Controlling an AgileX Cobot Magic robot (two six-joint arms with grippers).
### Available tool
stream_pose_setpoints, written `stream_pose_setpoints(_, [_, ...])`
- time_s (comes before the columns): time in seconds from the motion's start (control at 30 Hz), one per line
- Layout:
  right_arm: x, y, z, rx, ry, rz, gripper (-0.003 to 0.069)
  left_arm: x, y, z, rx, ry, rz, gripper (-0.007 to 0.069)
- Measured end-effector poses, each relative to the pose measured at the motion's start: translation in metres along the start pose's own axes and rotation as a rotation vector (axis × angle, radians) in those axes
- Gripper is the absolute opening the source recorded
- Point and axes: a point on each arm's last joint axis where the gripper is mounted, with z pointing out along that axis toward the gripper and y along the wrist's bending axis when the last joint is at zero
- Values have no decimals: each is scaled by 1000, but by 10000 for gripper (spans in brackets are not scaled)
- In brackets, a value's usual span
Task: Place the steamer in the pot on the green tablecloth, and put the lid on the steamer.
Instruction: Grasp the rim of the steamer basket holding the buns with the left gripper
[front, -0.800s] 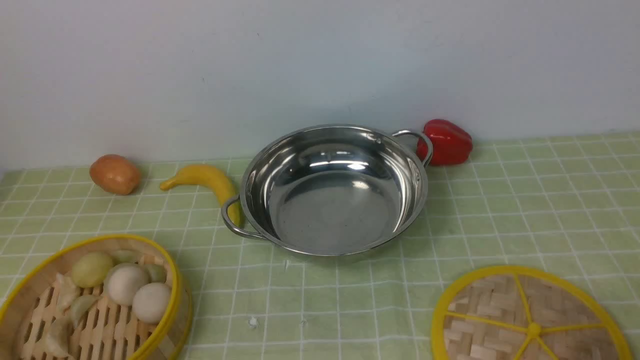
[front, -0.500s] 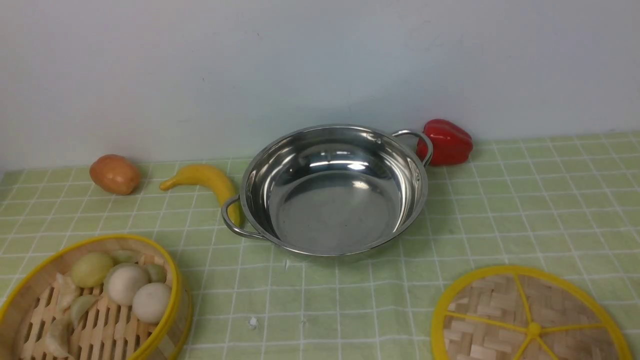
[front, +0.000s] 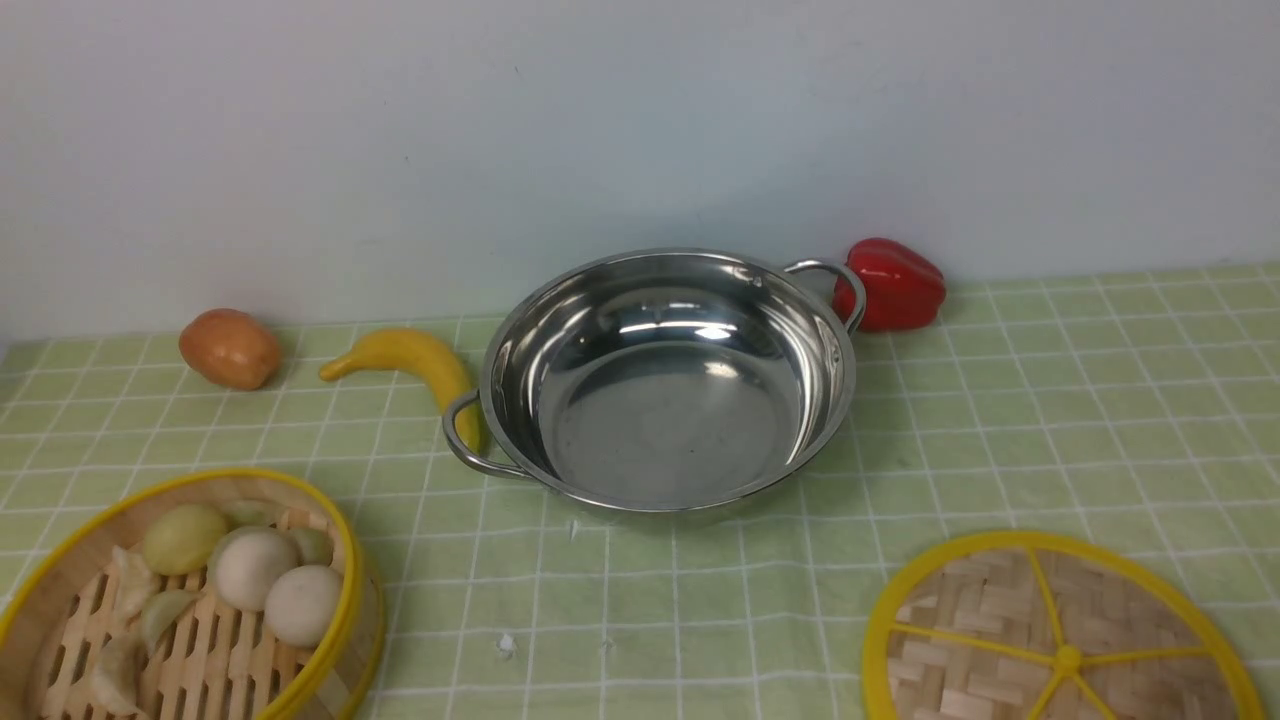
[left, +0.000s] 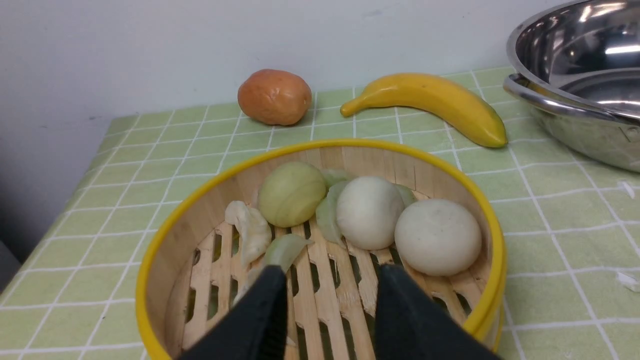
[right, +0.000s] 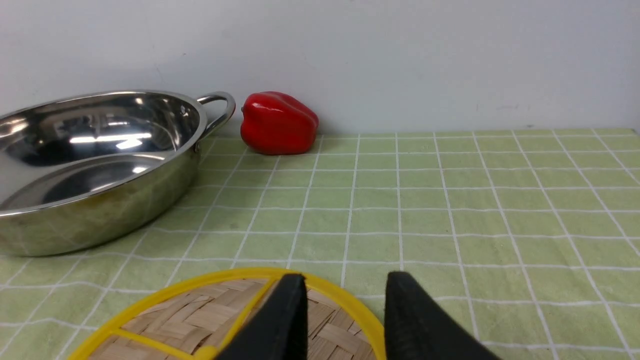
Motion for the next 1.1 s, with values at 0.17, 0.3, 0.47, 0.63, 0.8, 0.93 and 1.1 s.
stream_pose_setpoints(0.17, [0,0,0,0,0,0,240,0,0,0,0,0,0,243])
stream_pose_setpoints(0.3, [0,0,0,0,0,0,240,0,0,0,0,0,0,243])
stream_pose_setpoints(0.47, [0,0,0,0,0,0,240,0,0,0,0,-3,-3,243])
stream_pose_setpoints(0.63, [0,0,0,0,0,0,240,-10,-1,-1,20,-110,-157,243])
stream_pose_setpoints(0.8, [0,0,0,0,0,0,240,-20,0,-2,39,-225,-351,243])
stream_pose_setpoints(0.93, [0,0,0,0,0,0,240,-27,3,-4,41,-309,-493,243])
stream_pose_setpoints(1.1, [0,0,0,0,0,0,240,-32,7,-6,33,-375,-610,243])
